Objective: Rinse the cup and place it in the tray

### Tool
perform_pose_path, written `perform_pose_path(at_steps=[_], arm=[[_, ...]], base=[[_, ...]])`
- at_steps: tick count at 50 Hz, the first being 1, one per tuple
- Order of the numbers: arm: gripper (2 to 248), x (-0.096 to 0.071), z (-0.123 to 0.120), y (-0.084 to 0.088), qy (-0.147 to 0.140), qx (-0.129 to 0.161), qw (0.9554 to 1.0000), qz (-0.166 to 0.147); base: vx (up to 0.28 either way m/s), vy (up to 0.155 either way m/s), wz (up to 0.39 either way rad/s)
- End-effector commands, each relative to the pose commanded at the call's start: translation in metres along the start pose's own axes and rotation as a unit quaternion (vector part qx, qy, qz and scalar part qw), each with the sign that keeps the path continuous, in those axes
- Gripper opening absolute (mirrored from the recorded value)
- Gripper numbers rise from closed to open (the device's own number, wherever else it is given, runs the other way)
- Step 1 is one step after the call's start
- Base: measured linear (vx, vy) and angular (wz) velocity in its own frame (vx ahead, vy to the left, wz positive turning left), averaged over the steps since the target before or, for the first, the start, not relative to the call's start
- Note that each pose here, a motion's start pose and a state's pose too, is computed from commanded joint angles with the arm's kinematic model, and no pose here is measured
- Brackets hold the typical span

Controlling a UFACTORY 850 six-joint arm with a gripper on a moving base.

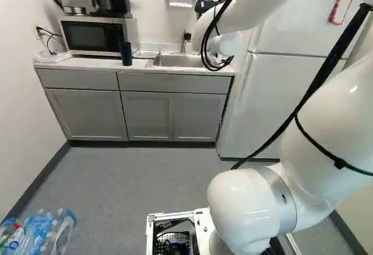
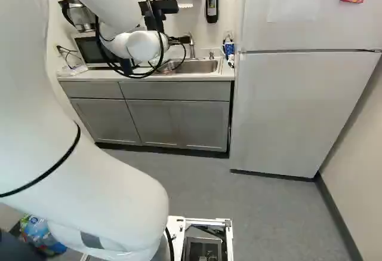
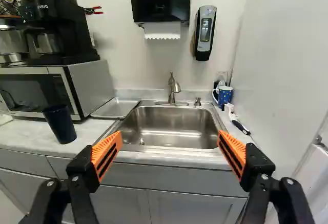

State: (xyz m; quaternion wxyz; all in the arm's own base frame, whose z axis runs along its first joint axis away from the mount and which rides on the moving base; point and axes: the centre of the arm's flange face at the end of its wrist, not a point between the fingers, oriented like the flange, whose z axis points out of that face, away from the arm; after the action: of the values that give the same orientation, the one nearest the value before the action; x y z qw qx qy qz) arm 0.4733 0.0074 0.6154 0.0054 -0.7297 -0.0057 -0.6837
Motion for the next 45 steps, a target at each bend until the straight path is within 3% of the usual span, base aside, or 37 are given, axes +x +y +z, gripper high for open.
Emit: perform_pose_path(at_steps=[45], arm=[[247, 0.039, 0.007, 0.0, -0.012, 0.0, 0.9999, 0.0]], base=[[0.0, 0.0, 0.0]])
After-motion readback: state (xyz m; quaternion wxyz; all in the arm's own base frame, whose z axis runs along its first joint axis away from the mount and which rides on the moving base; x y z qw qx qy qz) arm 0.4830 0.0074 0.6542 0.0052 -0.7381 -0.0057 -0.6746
